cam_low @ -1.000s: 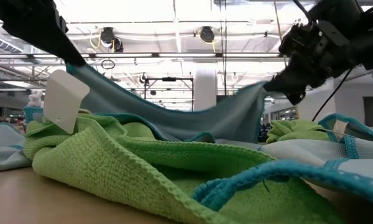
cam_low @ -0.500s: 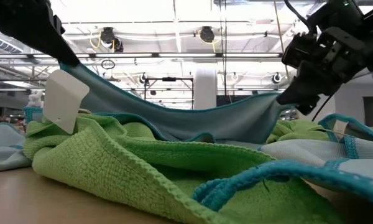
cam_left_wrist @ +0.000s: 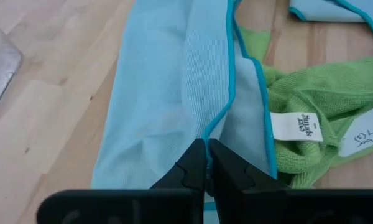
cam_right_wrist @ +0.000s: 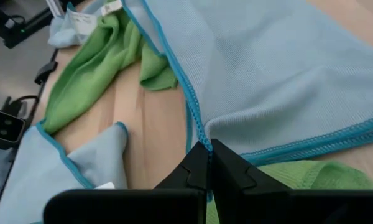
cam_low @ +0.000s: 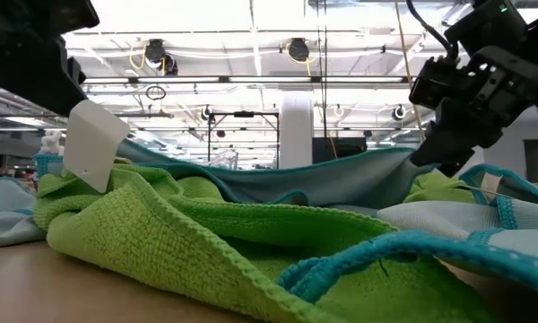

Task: Fold microfiber towels
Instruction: Fold the top center blue microfiber cloth

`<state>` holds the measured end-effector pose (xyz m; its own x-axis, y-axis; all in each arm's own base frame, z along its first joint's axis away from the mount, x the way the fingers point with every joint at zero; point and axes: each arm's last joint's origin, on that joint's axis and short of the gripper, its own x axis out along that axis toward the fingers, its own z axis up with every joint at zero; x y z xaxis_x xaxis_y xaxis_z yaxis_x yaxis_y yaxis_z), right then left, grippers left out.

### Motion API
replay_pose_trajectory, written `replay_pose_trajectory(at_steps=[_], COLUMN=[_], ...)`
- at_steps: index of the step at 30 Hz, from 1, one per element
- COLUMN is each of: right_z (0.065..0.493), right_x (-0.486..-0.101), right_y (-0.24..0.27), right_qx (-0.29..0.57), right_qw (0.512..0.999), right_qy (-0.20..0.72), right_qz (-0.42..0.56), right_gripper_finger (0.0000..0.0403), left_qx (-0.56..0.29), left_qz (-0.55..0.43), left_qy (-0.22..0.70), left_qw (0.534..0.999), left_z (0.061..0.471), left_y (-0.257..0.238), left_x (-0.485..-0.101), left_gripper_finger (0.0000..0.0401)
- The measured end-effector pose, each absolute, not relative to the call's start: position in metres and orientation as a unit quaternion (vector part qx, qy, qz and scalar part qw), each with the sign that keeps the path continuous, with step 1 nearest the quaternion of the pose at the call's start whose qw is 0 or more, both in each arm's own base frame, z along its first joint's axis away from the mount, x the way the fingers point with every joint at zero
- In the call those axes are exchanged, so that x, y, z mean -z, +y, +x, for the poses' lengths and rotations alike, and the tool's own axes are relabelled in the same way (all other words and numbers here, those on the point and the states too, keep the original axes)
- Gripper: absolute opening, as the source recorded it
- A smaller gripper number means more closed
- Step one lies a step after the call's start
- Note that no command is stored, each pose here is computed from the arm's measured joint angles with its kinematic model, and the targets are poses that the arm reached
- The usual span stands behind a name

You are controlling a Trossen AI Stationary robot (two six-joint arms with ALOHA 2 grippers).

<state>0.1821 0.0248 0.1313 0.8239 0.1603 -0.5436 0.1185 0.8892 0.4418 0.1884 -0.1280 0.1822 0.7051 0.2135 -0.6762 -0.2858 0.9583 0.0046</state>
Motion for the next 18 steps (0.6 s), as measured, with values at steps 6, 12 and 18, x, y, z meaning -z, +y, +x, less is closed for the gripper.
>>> replay_pose_trajectory(at_steps=[6,12,18], right_z=[0.188,0.188,0.188], right_x=[-0.129,-0.121,-0.120], right_y=[0.027,0.031,0.036], right_qx=[-0.041,-0.051,-0.063], right_qw=[0.924,0.913,0.911], right_qy=[0.291,0.317,0.325], right_qz=[0.244,0.251,0.247], right_gripper_finger=[0.0005,0.0009,0.0077], left_qx=[-0.132,-0.128,-0.122], left_qz=[-0.053,-0.054,-0.055], left_qy=[0.360,0.360,0.364], left_qw=[0.922,0.922,0.922], left_z=[0.188,0.188,0.188], left_y=[-0.128,-0.128,-0.129], left_x=[-0.181,-0.181,-0.181], left_gripper_finger=[0.0007,0.0033,0.0036])
